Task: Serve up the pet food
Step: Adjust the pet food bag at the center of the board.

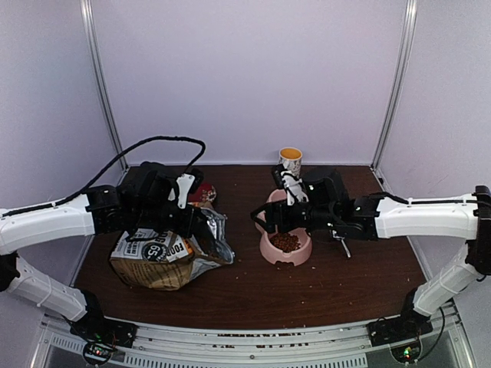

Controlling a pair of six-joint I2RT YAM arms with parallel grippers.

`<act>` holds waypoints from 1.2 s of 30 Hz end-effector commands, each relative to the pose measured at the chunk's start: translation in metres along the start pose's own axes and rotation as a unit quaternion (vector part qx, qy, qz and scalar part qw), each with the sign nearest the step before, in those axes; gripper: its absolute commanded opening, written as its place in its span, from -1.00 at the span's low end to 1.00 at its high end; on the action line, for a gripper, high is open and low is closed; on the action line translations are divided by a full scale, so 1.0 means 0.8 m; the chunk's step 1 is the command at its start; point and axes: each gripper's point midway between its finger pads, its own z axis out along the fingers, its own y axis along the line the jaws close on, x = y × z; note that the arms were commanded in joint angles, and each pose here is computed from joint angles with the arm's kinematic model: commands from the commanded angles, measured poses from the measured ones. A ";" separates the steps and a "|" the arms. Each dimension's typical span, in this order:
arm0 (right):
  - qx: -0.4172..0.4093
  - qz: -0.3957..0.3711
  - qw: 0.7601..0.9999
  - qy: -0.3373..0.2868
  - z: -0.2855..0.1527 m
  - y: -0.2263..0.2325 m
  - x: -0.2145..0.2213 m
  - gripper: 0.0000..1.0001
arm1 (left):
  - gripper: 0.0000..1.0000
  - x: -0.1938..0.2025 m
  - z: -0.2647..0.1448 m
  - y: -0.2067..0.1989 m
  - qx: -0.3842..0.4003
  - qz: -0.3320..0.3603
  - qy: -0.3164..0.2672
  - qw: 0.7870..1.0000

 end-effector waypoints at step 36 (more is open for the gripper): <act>-0.137 0.106 0.983 0.066 0.146 0.083 0.048 -0.91 | -1.00 -0.048 -0.032 -0.027 0.051 -0.005 -0.085 0.995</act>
